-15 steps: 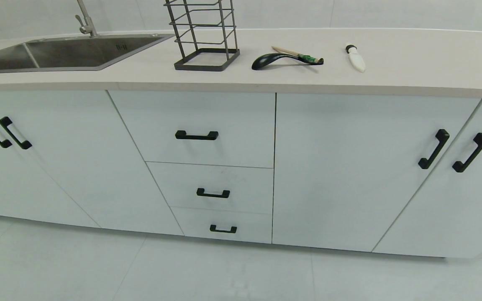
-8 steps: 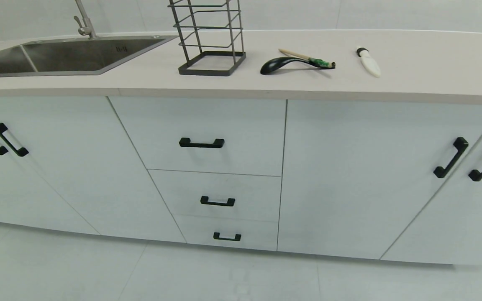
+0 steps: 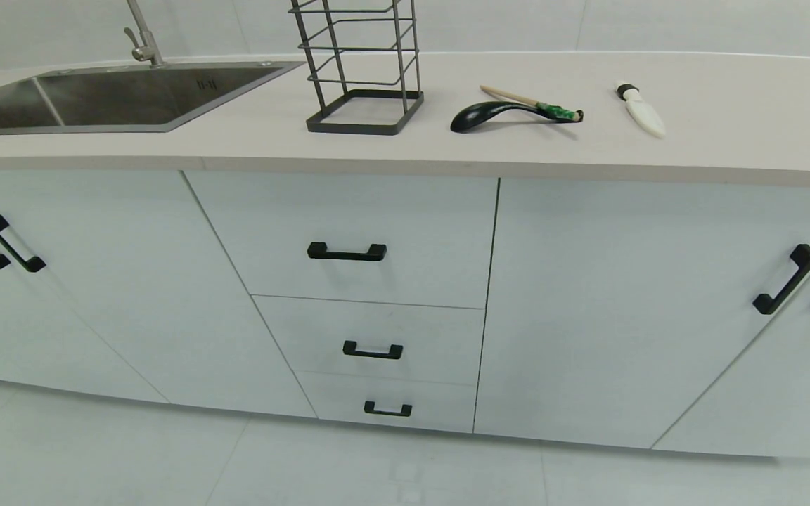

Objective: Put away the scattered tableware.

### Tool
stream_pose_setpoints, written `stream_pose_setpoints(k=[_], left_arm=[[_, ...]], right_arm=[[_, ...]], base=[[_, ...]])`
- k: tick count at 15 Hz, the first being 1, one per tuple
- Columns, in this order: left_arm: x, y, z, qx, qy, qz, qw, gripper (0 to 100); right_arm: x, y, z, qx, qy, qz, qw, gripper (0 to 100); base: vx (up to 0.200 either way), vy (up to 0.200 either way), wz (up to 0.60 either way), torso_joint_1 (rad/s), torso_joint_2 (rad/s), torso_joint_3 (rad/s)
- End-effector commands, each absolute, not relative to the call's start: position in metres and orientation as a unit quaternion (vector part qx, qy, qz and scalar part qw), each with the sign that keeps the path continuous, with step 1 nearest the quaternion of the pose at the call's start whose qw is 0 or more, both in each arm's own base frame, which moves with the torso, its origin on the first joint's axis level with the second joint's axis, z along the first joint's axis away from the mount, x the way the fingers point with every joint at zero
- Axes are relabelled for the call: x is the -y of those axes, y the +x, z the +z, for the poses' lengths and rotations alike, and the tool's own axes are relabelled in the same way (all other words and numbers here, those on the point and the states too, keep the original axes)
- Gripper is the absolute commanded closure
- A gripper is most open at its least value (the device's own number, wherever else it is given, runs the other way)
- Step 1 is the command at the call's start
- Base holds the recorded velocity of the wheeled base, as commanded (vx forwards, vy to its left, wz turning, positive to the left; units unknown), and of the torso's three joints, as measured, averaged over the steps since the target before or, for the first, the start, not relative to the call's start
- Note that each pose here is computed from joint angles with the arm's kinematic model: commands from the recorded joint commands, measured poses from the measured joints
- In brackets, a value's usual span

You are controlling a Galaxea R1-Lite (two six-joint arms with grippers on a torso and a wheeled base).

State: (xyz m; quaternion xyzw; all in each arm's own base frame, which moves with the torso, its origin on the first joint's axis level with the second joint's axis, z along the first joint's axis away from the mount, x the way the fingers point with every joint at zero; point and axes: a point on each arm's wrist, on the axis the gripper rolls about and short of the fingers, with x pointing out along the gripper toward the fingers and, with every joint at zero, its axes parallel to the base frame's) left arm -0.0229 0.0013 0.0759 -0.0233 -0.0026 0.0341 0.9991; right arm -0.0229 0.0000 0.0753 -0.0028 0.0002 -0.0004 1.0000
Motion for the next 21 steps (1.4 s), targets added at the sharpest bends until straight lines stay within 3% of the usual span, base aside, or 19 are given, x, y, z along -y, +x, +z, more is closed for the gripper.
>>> stream_pose_setpoints(k=[1, 8, 9, 10, 11, 13, 14, 16, 17, 19, 21], left_arm=[[-0.001, -0.023, 0.076, 0.001, -0.018, 0.034, 0.999, 0], [-0.001, -0.023, 0.076, 0.002, -0.009, 0.03, 1.0, 0], [-0.001, -0.023, 0.081, 0.019, -0.009, 0.017, 1.0, 0], [0.001, -0.028, 0.101, 0.077, 0.005, -0.011, 0.997, 0], [0.003, -0.031, 0.119, 0.096, 0.042, -0.038, 0.994, 0], [0.004, -0.025, 0.13, 0.072, 0.086, -0.049, 0.992, 0], [0.006, -0.018, 0.14, 0.058, 0.128, -0.102, 0.985, 0], [0.007, -0.006, 0.153, 0.041, 0.196, -0.141, 0.969, 0], [0.008, -0.001, 0.164, 0.046, 0.239, -0.155, 0.958, 0], [0.011, 0.015, 0.187, 0.064, 0.292, -0.247, 0.922, 0], [0.014, 0.032, 0.206, 0.078, 0.345, -0.287, 0.89, 0]], right_arm=[[0.0, -0.023, 0.075, -0.001, -0.004, -0.001, 1.0, 100], [0.0, -0.023, 0.075, -0.001, -0.004, 0.0, 1.0, 100], [0.0, -0.023, 0.075, -0.001, -0.004, 0.0, 1.0, 100], [0.0, -0.023, 0.075, -0.001, -0.003, -0.001, 1.0, 100], [0.0, -0.023, 0.075, -0.001, -0.004, -0.001, 1.0, 100], [0.0, -0.023, 0.075, -0.001, -0.003, 0.0, 1.0, 100], [0.0, -0.023, 0.075, -0.001, -0.003, -0.001, 1.0, 100], [0.0, -0.023, 0.075, -0.001, -0.003, -0.001, 1.0, 100], [0.0, -0.023, 0.075, -0.001, -0.003, -0.001, 1.0, 100], [0.0, -0.023, 0.075, -0.001, -0.003, -0.001, 1.0, 100], [0.0, -0.023, 0.075, -0.001, -0.003, -0.001, 1.0, 100]], base=[[0.0, 0.0, 0.0, 0.0, 0.0, 0.0], [0.0, 0.0, 0.0, 0.0, 0.0, 0.0], [0.0, 0.0, 0.0, 0.0, 0.0, 0.0], [0.0, 0.0, 0.0, 0.0, 0.0, 0.0], [0.0, 0.0, 0.0, 0.0, 0.0, 0.0], [0.0, 0.0, 0.0, 0.0, 0.0, 0.0], [0.0, 0.0, 0.0, 0.0, 0.0, 0.0], [0.0, 0.0, 0.0, 0.0, 0.0, 0.0], [0.0, 0.0, 0.0, 0.0, 0.0, 0.0], [0.0, 0.0, 0.0, 0.0, 0.0, 0.0], [0.0, 0.0, 0.0, 0.0, 0.0, 0.0]])
